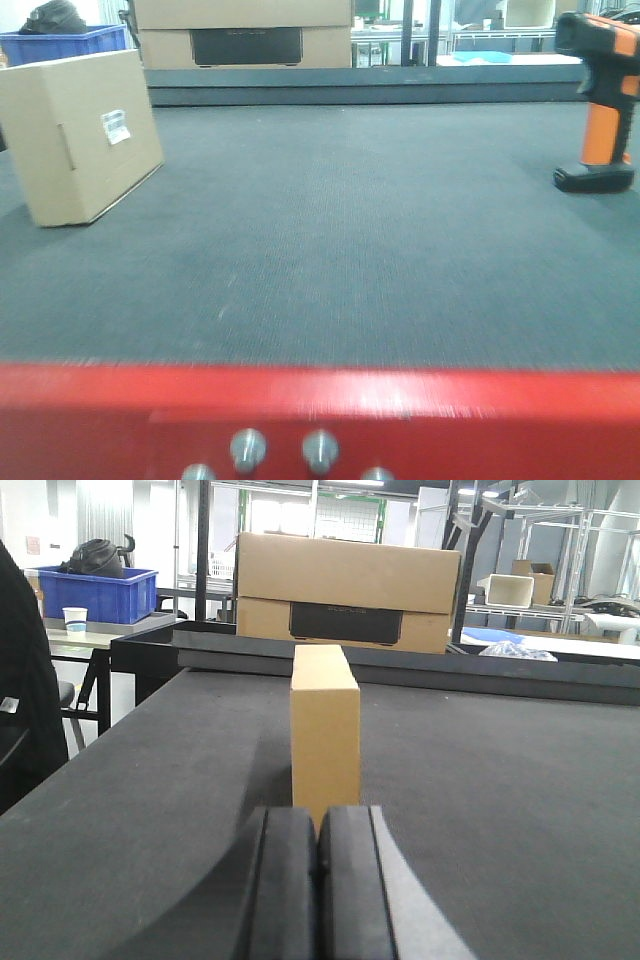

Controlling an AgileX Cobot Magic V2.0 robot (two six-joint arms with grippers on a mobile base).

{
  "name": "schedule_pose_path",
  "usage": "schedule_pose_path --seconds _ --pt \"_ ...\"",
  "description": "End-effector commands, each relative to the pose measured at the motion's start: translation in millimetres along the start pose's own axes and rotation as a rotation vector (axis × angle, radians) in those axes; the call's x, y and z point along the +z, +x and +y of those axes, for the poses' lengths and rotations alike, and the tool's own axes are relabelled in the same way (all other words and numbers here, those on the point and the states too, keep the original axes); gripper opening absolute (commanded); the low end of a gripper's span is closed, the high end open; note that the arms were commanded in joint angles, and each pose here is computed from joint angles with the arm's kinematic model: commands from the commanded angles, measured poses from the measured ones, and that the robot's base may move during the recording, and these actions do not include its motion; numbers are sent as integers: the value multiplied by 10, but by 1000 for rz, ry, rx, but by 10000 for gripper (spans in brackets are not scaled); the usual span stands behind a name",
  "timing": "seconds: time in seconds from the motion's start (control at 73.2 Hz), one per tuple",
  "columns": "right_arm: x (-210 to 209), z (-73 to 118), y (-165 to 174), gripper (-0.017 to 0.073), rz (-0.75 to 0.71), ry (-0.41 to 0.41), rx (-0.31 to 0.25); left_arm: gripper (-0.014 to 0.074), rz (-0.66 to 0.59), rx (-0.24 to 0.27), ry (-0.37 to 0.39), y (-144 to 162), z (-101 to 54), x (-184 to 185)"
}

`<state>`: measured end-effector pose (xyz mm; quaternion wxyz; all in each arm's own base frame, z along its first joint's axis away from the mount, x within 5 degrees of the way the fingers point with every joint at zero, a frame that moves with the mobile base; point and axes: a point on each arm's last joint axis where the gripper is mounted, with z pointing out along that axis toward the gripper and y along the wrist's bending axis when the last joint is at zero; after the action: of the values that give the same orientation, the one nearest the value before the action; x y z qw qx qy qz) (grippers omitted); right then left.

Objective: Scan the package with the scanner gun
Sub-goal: 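Reach the left gripper down over the cardboard box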

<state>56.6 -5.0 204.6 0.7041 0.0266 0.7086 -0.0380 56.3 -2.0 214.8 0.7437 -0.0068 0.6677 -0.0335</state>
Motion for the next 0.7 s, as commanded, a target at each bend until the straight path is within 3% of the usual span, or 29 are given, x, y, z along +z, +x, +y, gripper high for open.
schedule_pose_path --seconds 0.0,0.683 --pt "-4 0 -21 -169 -21 -1 -6 -111 -20 -3 -1 -22 0 -4" --pt "-4 0 -21 -169 -21 -1 -6 -111 -20 -3 -1 -22 0 -4"
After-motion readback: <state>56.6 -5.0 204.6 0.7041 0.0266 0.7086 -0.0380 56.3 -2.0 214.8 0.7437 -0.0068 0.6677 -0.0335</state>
